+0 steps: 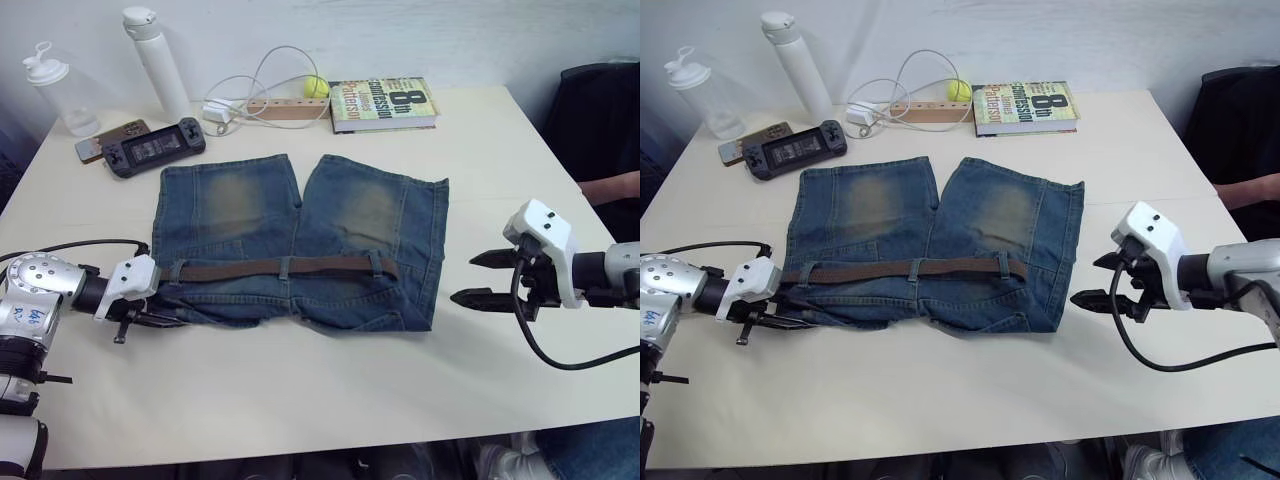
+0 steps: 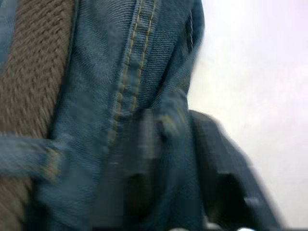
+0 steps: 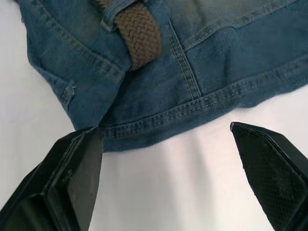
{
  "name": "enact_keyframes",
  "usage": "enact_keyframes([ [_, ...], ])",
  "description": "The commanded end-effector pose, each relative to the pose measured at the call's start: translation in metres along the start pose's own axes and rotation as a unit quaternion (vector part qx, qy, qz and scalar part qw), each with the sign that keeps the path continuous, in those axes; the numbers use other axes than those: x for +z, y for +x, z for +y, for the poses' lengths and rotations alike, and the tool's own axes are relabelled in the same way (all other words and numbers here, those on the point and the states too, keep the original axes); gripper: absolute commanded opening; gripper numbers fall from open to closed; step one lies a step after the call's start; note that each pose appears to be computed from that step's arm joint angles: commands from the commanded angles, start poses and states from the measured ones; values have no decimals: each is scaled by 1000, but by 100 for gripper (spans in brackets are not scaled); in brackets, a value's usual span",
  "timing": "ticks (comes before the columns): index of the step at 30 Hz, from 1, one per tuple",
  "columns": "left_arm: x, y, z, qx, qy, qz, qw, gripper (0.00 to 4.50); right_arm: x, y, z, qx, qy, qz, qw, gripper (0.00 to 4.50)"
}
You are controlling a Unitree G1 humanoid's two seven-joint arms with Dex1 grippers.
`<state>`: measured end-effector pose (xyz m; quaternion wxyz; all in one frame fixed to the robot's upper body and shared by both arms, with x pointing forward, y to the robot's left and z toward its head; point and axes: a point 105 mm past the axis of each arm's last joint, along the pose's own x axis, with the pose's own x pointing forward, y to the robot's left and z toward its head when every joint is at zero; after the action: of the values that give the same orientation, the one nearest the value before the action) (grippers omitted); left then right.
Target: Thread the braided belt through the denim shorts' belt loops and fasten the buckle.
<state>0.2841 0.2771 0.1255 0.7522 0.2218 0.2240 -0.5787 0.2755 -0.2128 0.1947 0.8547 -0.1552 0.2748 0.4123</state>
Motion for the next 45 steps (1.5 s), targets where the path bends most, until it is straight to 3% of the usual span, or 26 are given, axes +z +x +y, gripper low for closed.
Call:
enact_keyframes([
  [1, 36, -37, 2, 43, -29, -77, 996, 341, 12, -3, 2, 17, 2, -30, 999, 450],
  [3, 47, -51, -1, 58, -75, -110, 989, 432, 17, -2, -1, 18, 6, -49, 999, 450],
  [6, 56, -62, -2, 86, -149, -163, 971, 445, 25, 5, -15, -10, -3, -70, 997, 450],
  [9, 64, -65, 20, 173, -188, -222, 941, 445, 37, 18, -34, -64, -18, -101, 993, 450],
  [12, 54, -45, 30, 204, -287, -175, 919, 445, 50, 33, -48, -88, 19, -147, 985, 450],
  [13, 47, -37, 28, 191, -325, -147, 914, 445, 50, 38, -45, -58, 60, -145, 986, 450],
  [14, 47, -29, 20, 142, -374, -143, 905, 445, 52, 41, -43, -38, 94, -151, 983, 450],
  [17, 52, -21, 27, 110, -455, -171, 867, 445, 57, 50, -38, -2, 161, -159, 974, 450],
  [23, 30, -17, 39, 148, -514, -117, 837, 445, 57, 63, -22, 66, 257, -161, 951, 450],
  [27, 26, -27, 55, 185, -506, -130, 832, 445, 54, 71, -17, 78, 275, -162, 944, 450],
  [30, 44, -42, 66, 192, -488, -179, 832, 445, 56, 73, -15, 80, 273, -168, 944, 450],
  [32, 50, -47, 68, 193, -479, -186, 836, 445, 57, 73, -14, 81, 272, -171, 943, 450],
  [35, 40, -49, 69, 210, -477, -163, 838, 445, 59, 74, -12, 83, 271, -174, 943, 450],
  [39, 3, -34, 57, 211, -487, -77, 844, 445, 63, 73, -8, 90, 258, -180, 945, 450],
  [45, -8, -21, 50, 187, -504, -68, 840, 445, 65, 74, -6, 96, 255, -185, 944, 450],
])
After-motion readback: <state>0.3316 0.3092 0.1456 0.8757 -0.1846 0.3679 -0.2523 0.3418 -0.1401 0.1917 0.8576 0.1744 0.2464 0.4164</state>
